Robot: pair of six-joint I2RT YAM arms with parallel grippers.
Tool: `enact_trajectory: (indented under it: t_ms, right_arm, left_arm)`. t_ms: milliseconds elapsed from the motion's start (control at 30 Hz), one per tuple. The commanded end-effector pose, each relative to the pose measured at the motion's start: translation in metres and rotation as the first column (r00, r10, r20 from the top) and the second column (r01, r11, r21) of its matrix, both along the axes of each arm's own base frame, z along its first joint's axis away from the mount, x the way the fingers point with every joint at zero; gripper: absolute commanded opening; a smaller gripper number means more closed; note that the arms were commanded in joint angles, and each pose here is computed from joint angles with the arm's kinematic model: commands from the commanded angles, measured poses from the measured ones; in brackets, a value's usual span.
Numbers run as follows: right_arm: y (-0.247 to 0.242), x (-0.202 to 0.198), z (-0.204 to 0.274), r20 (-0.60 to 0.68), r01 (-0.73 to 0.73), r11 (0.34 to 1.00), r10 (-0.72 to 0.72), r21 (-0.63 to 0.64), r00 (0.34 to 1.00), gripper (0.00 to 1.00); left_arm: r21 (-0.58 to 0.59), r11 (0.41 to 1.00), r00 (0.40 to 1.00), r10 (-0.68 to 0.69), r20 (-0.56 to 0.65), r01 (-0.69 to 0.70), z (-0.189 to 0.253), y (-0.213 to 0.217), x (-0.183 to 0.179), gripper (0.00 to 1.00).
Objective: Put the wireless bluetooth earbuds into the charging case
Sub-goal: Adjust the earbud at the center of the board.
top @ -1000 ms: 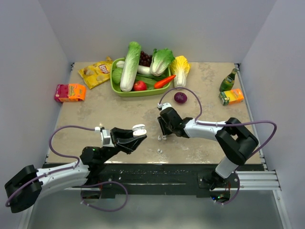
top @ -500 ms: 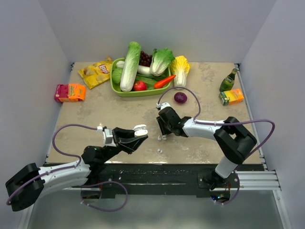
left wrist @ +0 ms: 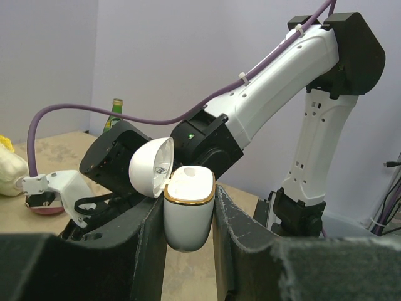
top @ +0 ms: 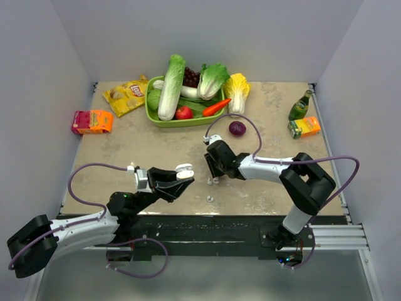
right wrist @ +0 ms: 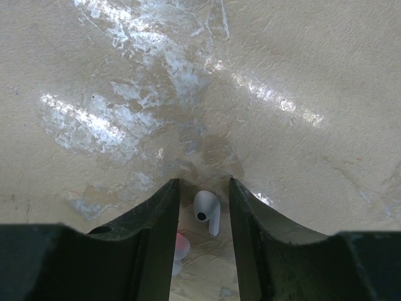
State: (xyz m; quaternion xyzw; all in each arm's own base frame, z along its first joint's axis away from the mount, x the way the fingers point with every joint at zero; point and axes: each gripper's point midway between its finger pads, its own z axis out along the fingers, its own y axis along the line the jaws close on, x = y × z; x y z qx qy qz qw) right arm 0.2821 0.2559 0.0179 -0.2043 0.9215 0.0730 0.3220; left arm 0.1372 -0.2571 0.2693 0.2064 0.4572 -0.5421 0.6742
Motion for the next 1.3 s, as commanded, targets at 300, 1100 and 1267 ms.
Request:
enact_trajectory:
  t_ms: [300, 1100, 1267]
  right_arm:
    - [-0.004, -0.021, -0.006, -0.072, -0.017, 0.999, 0.013, -0.048, 0.997, 0.4]
    - [-0.006, -0.03, -0.017, -0.153, -0.004, 0.997, -0.007, -0.071, 0.988, 0.48]
    - [0.001, -0.034, -0.019, -0.229, -0.014, 0.998, 0.0, -0.06, 0.974, 0.5]
  left_arm:
    - [0.177, 0.984, 0.991, 0.001, -0.133, 0.023, -0.116, 0.028, -0.022, 0.0]
    - [0.177, 0.984, 0.991, -0.005, -0.132, 0.029, -0.115, 0.027, -0.022, 0.0]
    - [0.177, 0.984, 0.991, -0.008, -0.131, 0.032, -0.113, 0.025, -0.022, 0.0]
